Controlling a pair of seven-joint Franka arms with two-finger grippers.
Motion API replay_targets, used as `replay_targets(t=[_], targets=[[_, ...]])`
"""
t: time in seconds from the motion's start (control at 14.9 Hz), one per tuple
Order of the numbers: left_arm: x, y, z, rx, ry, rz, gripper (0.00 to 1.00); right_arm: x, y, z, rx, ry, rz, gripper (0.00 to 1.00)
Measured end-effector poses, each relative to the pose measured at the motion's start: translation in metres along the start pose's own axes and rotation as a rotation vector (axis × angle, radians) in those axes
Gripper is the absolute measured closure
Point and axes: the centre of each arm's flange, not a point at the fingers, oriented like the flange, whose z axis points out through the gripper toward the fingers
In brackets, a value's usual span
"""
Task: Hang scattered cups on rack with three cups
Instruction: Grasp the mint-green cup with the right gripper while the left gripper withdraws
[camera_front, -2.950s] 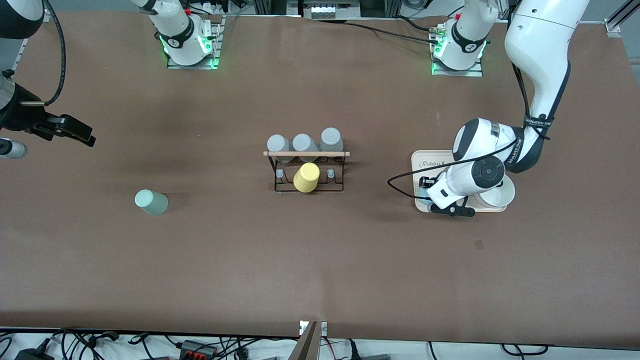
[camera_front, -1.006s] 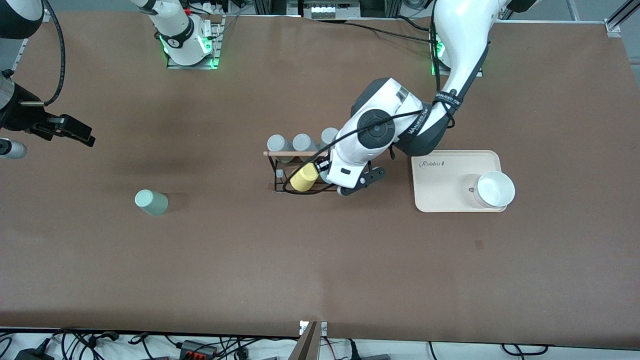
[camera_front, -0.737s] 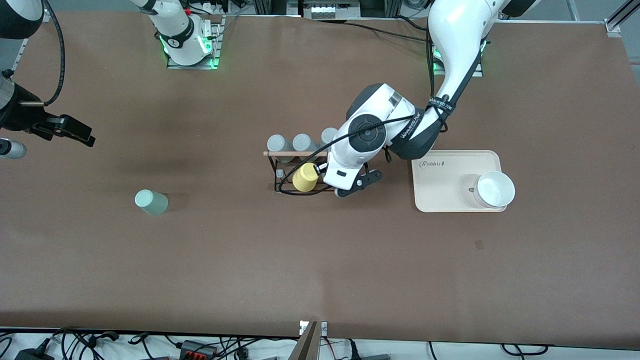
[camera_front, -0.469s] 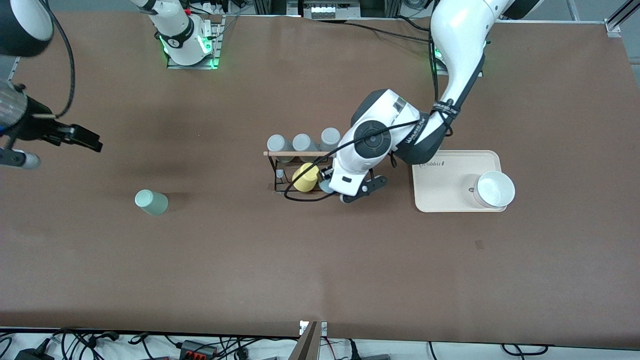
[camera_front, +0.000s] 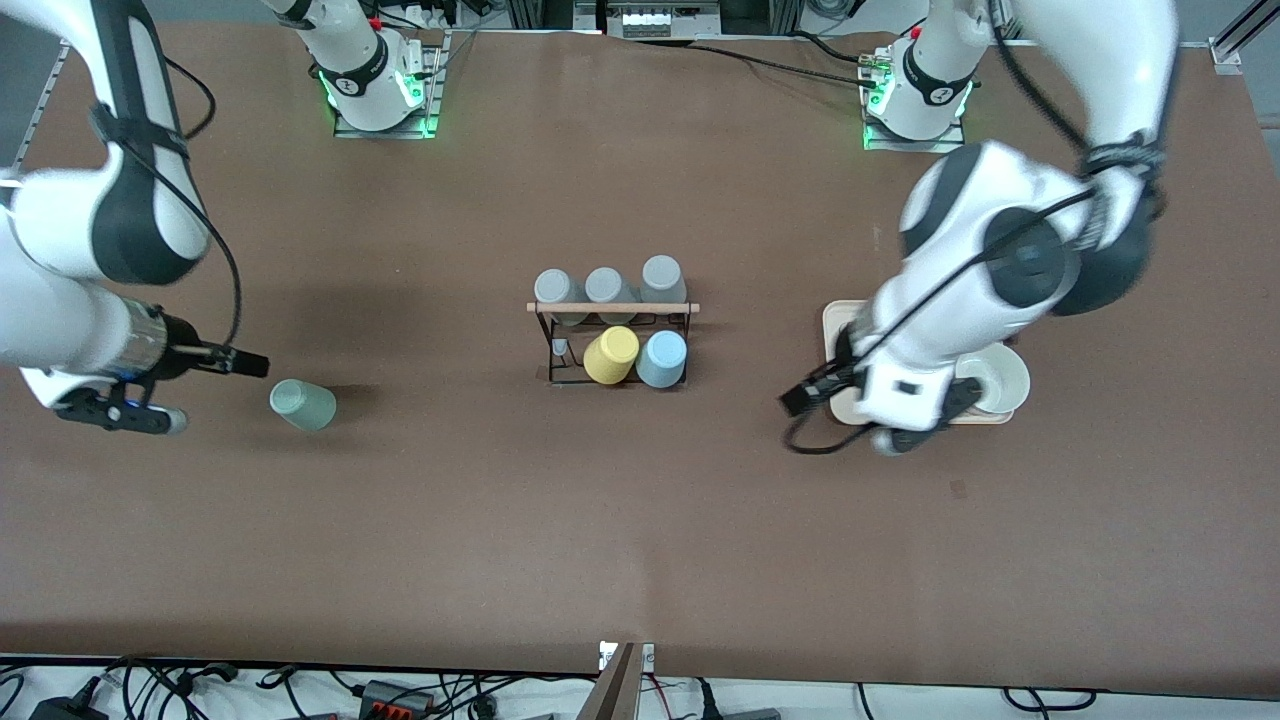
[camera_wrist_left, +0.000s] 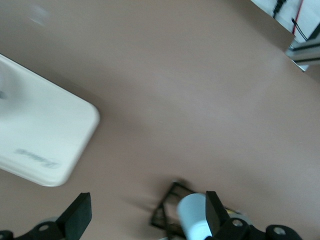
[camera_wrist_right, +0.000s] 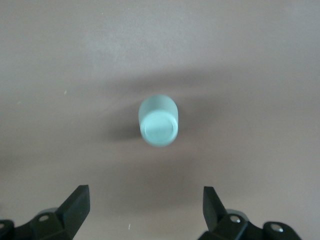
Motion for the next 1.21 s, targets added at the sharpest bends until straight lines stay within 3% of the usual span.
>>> replay_targets(t=[0.34,0.6,0.87,1.07,1.21], targets=[[0.035,-0.110,-0.087,0.082,-0.062,0.230,0.00,0.008,-0.003,0.083,0.000,0.044,-0.112,0.00],[0.025,-0.113,-0.067,0.186,-0.070,0.326,0.00,-0.002,0.000,0.122,-0.013,0.058,-0.148,0.00],[-0.015,-0.115,-0.046,0.217,-0.046,0.432,0.00,-0.008,0.001,0.136,-0.030,0.053,-0.174,0.00],[-0.029,-0.123,-0.055,0.226,-0.036,0.472,0.00,-0.007,0.002,0.136,-0.054,0.063,-0.197,0.10],[-0.029,-0.125,-0.063,0.222,-0.023,0.481,0.00,-0.006,0.002,0.135,-0.058,0.067,-0.201,0.31]])
